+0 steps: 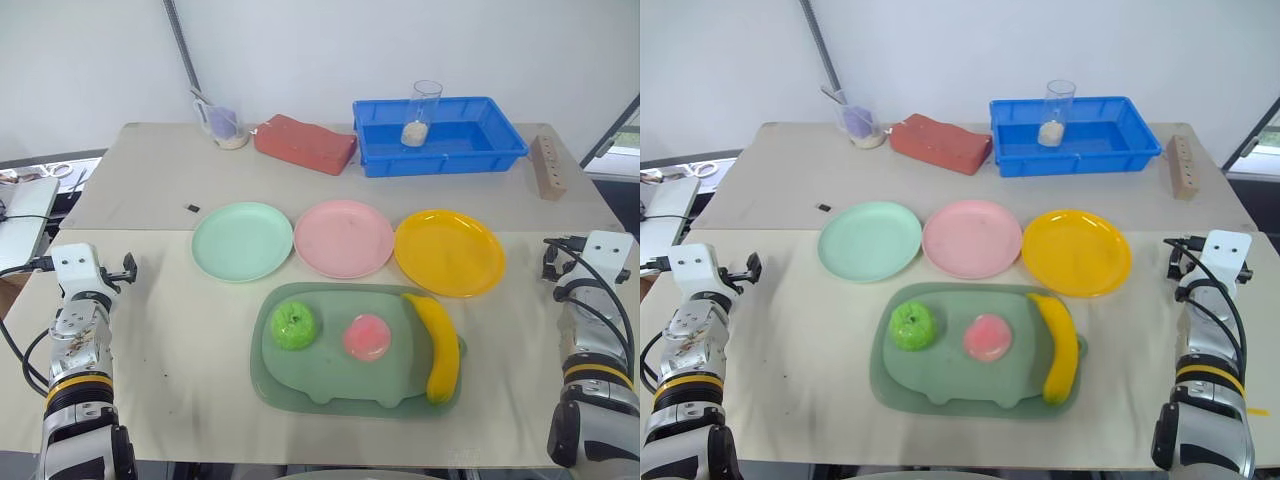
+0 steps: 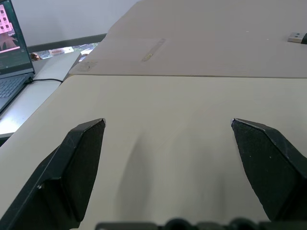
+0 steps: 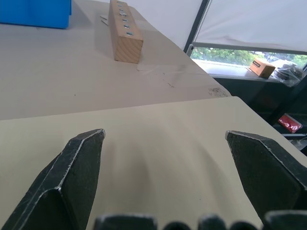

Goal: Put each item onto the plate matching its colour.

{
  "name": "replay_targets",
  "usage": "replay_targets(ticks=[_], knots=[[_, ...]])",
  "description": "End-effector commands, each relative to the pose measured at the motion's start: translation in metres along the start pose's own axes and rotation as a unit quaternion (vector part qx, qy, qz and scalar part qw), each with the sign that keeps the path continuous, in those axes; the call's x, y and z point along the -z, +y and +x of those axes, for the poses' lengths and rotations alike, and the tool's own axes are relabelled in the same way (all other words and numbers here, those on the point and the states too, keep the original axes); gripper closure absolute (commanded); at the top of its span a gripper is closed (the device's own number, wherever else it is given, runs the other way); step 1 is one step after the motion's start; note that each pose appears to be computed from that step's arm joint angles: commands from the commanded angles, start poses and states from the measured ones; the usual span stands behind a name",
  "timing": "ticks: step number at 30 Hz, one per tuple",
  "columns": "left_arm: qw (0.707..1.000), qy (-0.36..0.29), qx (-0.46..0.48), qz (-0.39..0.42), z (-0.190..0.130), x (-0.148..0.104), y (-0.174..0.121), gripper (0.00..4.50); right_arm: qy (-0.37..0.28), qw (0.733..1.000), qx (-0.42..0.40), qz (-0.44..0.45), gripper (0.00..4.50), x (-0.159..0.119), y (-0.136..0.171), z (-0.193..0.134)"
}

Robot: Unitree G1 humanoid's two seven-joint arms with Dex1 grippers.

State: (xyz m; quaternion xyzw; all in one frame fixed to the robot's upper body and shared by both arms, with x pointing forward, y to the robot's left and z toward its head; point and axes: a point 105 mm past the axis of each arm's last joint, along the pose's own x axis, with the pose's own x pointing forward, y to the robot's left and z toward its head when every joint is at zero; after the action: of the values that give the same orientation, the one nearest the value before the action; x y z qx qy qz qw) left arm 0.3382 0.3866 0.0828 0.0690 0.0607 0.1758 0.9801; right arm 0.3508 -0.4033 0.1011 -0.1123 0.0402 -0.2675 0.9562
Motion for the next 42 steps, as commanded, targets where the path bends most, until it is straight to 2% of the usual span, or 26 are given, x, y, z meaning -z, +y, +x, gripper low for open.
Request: replay_targets(ticks=[1, 4, 8, 13, 15, 17, 19, 21, 22, 23, 25, 30, 35, 42], knots=[[1.000, -0.027, -0.003, 0.005, 0.003, -0.018, 0.007, 0.00, -0.040, 0.999, 0.012, -0.001, 0.03, -0.022, -0.012, 0.002], [0.999, -0.044, 0.019, 0.005, 0.000, -0.026, 0.007, 0.00, -0.042, 0.999, 0.011, -0.004, 0.03, -0.025, -0.012, 0.003], [0.988, -0.088, 0.124, 0.002, -0.013, -0.057, -0.013, 0.00, -0.062, 0.998, -0.028, -0.018, 0.03, -0.042, -0.002, 0.006], [0.939, -0.106, 0.322, 0.051, -0.055, -0.093, -0.066, 0.00, -0.121, 0.973, -0.195, -0.024, 0.03, -0.090, 0.043, -0.001], [0.909, -0.102, 0.400, 0.063, -0.075, -0.102, -0.092, 0.00, -0.145, 0.948, -0.281, -0.025, 0.03, -0.113, 0.064, -0.013], [0.865, -0.095, 0.486, 0.081, -0.100, -0.107, -0.121, 0.00, -0.162, 0.909, -0.385, -0.021, 0.03, -0.134, 0.089, -0.035], [0.817, -0.082, 0.562, 0.098, -0.124, -0.106, -0.144, 0.00, -0.164, 0.855, -0.491, -0.022, 0.03, -0.147, 0.114, -0.067], [0.759, -0.061, 0.638, 0.110, -0.153, -0.102, -0.161, 0.00, -0.150, 0.777, -0.611, -0.032, 0.03, -0.154, 0.137, -0.115], [0.739, -0.052, 0.662, 0.114, -0.163, -0.100, -0.165, 0.00, -0.141, 0.748, -0.647, -0.038, 0.03, -0.155, 0.143, -0.133], [0.709, -0.038, 0.695, 0.112, -0.176, -0.097, -0.169, 0.00, -0.135, 0.704, -0.695, -0.052, 0.03, -0.156, 0.152, -0.161], [0.671, -0.023, 0.732, 0.119, -0.191, -0.092, -0.172, 0.00, -0.125, 0.646, -0.750, -0.066, 0.03, -0.155, 0.161, -0.198], [0.625, -0.031, 0.761, 0.173, -0.194, -0.078, -0.182, 0.00, -0.116, 0.545, -0.825, -0.092, 0.03, -0.157, 0.166, -0.258], [0.614, -0.059, 0.761, 0.202, -0.185, -0.068, -0.200, 0.00, -0.123, 0.521, -0.839, -0.098, 0.03, -0.168, 0.166, -0.277], [0.631, -0.061, 0.744, 0.212, -0.167, -0.055, -0.212, 0.00, -0.136, 0.527, -0.833, -0.101, 0.03, -0.175, 0.166, -0.281]])
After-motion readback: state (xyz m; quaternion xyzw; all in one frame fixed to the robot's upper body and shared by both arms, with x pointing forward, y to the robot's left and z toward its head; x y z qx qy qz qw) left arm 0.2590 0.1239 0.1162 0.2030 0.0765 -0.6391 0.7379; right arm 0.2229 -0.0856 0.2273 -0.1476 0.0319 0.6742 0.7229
